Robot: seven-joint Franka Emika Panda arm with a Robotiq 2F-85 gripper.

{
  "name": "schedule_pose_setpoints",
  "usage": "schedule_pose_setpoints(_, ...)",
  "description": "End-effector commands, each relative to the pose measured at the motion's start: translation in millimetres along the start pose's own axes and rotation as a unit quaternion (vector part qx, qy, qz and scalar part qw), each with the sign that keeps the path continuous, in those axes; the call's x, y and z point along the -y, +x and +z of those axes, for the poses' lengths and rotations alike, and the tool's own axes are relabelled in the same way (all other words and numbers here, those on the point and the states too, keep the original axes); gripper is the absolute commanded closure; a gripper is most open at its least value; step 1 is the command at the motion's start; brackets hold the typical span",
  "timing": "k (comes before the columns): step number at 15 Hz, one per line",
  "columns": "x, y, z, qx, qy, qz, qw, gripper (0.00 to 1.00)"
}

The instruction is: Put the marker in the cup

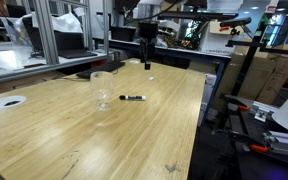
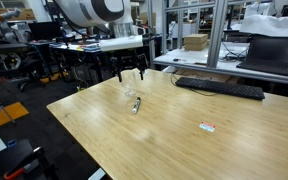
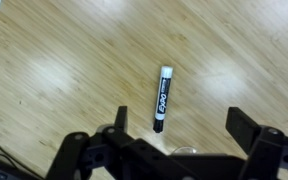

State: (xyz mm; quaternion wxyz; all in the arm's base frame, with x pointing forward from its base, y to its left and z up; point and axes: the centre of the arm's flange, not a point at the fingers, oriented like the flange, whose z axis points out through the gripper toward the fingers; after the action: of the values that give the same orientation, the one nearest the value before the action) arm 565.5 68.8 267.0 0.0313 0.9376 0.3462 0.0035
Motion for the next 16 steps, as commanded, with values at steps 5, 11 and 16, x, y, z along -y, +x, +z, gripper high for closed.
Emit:
schedule_pose_setpoints(5, 0.5, 16.4, 59.2, -0.014, 0.007, -0.004, 0.9999, 0.0)
schedule_pose_setpoints(11, -1.9, 22.5, 64.4, -0.02, 0.007, -0.004, 0.9998, 0.0)
schedule_pose_setpoints(16, -2.2, 23.1, 67.2, -0.028, 0.008, -0.011, 0.9995, 0.0)
